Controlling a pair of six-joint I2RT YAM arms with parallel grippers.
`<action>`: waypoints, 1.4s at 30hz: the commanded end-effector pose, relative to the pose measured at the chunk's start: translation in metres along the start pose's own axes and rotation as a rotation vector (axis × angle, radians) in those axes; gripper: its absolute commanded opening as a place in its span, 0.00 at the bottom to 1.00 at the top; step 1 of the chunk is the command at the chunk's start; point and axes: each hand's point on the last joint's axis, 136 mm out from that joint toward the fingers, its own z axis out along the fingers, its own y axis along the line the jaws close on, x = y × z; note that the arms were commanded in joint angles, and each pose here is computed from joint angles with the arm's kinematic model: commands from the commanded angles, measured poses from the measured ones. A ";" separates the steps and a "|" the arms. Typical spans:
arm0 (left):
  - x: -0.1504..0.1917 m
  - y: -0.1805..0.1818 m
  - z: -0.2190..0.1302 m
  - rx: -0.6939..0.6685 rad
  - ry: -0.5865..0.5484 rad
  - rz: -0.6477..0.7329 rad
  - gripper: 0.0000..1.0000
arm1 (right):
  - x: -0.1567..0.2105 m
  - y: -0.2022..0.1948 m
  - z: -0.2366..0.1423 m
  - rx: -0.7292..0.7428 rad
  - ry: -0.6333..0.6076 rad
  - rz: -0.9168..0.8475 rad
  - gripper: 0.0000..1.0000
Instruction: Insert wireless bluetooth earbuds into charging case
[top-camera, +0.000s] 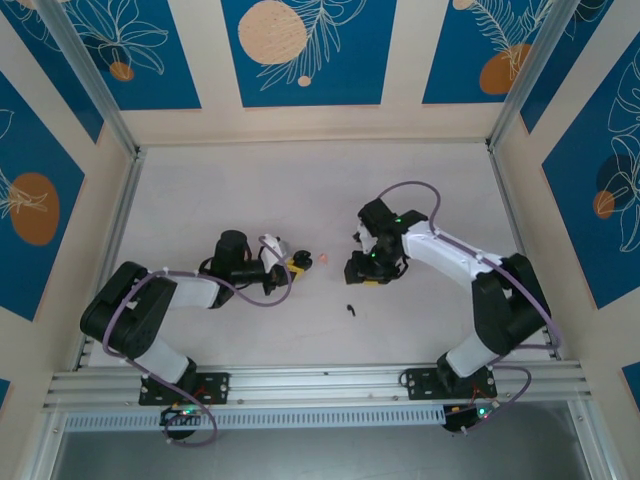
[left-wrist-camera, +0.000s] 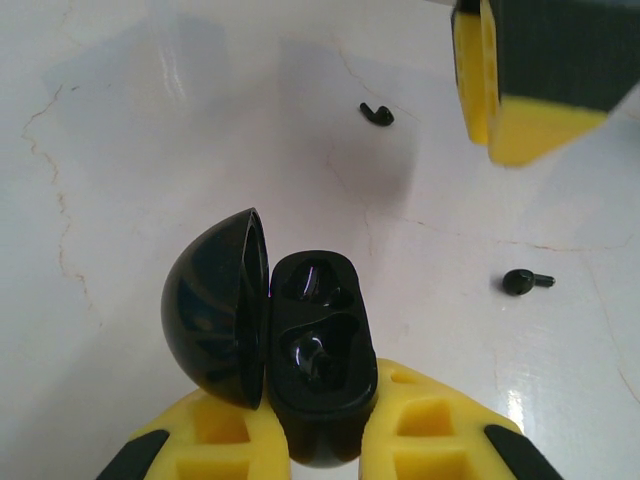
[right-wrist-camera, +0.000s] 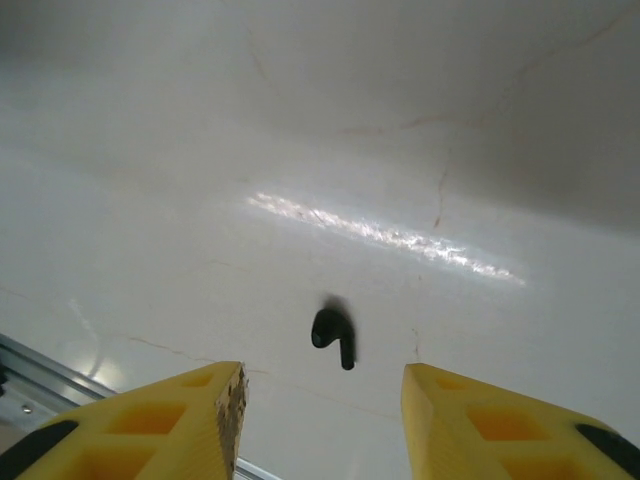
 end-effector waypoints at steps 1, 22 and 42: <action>-0.010 0.003 0.000 -0.012 -0.020 0.051 0.05 | 0.005 0.004 0.007 0.032 0.065 0.015 0.46; -0.017 0.024 0.002 0.001 -0.029 0.041 0.05 | 0.019 0.003 0.044 0.173 0.240 -0.006 0.46; -0.018 0.023 0.001 0.006 -0.039 0.023 0.05 | 0.031 0.000 0.059 0.240 0.290 -0.044 0.38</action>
